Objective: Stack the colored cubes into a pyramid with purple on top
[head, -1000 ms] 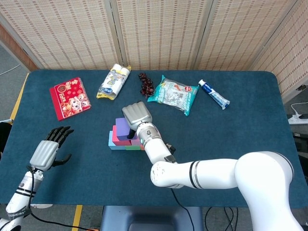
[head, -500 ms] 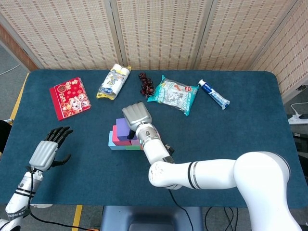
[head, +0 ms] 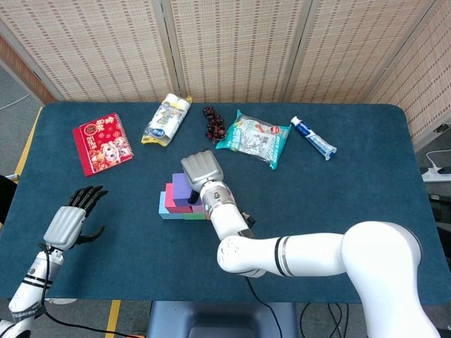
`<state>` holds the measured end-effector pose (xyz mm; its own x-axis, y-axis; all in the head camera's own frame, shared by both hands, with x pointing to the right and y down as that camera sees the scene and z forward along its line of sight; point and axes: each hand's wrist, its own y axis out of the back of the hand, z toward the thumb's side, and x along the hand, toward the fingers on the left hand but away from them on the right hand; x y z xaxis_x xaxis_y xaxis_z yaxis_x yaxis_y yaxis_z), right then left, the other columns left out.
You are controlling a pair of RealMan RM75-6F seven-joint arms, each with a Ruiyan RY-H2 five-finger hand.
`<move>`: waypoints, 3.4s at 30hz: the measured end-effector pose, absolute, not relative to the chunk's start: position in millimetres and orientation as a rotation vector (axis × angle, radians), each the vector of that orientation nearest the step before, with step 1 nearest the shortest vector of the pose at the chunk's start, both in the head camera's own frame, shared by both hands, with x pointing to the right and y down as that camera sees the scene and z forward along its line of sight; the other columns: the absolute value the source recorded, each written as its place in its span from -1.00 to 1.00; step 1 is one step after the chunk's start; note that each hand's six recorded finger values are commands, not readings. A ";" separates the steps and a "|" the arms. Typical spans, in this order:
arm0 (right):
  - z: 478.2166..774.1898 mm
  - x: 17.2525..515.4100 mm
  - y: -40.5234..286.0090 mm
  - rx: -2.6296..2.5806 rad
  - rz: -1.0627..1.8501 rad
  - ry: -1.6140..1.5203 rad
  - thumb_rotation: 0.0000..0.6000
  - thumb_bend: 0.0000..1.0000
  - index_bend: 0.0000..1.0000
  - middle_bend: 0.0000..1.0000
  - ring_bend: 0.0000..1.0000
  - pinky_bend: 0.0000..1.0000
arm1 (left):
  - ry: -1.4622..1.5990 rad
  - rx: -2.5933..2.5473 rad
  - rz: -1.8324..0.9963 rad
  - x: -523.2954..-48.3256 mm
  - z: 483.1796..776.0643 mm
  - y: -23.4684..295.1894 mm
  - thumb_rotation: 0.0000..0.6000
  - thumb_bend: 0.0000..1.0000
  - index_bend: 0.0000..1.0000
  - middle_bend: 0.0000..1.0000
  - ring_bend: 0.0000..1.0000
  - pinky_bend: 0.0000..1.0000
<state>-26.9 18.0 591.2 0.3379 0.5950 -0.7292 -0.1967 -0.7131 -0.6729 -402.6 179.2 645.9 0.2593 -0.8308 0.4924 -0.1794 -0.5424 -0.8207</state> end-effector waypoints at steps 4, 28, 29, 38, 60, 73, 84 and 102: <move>592.5 -26.2 18.3 -1.905 1.448 -0.347 1.00 -0.60 -0.10 0.04 -0.32 -0.46 | 0.914 -1.895 -1.304 -402.3 646.2 179.3 1.00 -0.31 -0.78 -0.90 -0.98 -0.80; 583.2 -23.8 23.6 -1.934 1.420 -0.357 1.00 -0.60 -1.00 -0.60 -0.69 -0.66 | 0.904 -1.902 -1.300 -399.8 647.3 177.5 1.00 -0.32 -0.79 -0.90 -0.98 -0.80; 581.6 -22.9 23.6 -1.941 1.416 -0.361 1.00 -0.60 -1.00 -0.63 -0.71 -0.66 | 0.905 -1.904 -1.301 -399.7 647.5 177.1 1.00 -0.32 -0.79 -0.90 -0.98 -0.80; 556.7 25.7 13.6 -2.036 1.361 -0.481 1.00 -0.60 -1.00 -0.71 -0.79 -0.67 | 0.924 -1.968 -1.282 -397.0 646.5 177.4 1.00 -0.32 -0.70 -0.87 -0.97 -0.80; 632.8 173.5 58.3 -1.973 1.315 -0.290 1.00 -0.40 -1.00 -1.00 -1.00 -1.00 | 0.622 -2.058 -1.269 -351.1 689.2 183.9 1.00 -0.31 -0.85 -1.00 -1.00 -0.99; 684.8 180.1 82.7 -1.978 1.422 -0.130 1.00 -0.40 -1.00 -1.00 -1.00 -1.00 | 0.566 -2.030 -1.409 -363.3 709.8 193.6 1.00 -0.31 -0.86 -1.00 -1.00 -0.98; 706.9 157.0 97.8 -2.004 1.409 -0.040 1.00 -0.40 -1.00 -1.00 -1.00 -1.00 | 0.511 -2.062 -1.451 -357.1 725.3 199.6 1.00 -0.31 -0.87 -1.00 -1.00 -0.98; 717.2 142.5 111.8 -2.075 1.403 -0.027 1.00 -0.40 -1.00 -1.00 -1.00 -1.00 | 0.485 -2.119 -1.396 -329.8 739.6 199.3 1.00 -0.32 -0.87 -1.00 -1.00 -0.98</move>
